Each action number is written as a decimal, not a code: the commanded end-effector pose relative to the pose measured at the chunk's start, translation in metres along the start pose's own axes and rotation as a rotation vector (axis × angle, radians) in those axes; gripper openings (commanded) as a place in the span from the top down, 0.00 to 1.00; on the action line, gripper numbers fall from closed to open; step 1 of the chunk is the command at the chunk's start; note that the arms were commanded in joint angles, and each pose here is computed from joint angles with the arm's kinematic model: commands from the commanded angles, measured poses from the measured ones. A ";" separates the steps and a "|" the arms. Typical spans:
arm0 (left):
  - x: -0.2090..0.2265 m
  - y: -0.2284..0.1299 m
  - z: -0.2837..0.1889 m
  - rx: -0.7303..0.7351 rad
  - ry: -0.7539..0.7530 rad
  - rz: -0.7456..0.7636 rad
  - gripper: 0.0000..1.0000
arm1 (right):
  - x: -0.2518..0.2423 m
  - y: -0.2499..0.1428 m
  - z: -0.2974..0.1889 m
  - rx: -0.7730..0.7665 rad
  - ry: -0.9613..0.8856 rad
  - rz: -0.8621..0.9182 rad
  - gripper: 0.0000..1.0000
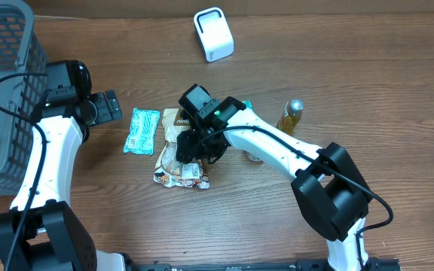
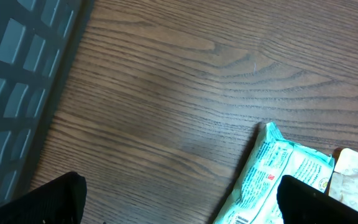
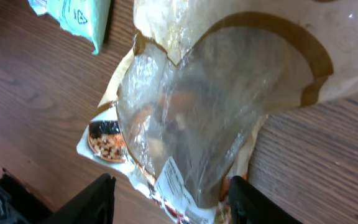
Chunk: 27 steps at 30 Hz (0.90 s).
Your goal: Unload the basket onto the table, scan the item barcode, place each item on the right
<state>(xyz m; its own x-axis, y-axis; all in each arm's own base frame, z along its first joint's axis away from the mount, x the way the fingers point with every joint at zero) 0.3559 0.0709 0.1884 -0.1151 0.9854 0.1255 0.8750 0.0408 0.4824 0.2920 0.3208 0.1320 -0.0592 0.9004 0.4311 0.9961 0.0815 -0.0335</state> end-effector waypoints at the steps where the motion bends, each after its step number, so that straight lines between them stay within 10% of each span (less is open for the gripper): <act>1: 0.000 0.009 -0.010 -0.038 0.006 0.014 0.00 | 0.025 0.009 -0.043 -0.084 0.080 -0.034 0.42; 27: 0.000 0.009 -0.010 -0.038 0.006 0.014 0.00 | -0.009 -0.012 -0.041 -0.025 -0.169 0.029 0.33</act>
<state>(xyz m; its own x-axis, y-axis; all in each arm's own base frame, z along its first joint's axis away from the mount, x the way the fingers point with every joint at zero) 0.3559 0.0709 0.1884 -0.1151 0.9854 0.1255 0.8750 0.0408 0.4824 0.2849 0.2966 0.1569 -0.0309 0.9623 0.2702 0.9980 0.0446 -0.0449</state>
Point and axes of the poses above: each gripper's point midway between its finger pads, its own z axis out along the fingers, its own x axis along the line the jaws close on, y = z × x, the point moved 8 cm from there along -z, back along the fingers, and after that the axes turned 14 degrees about z, right-handed, at the moved point
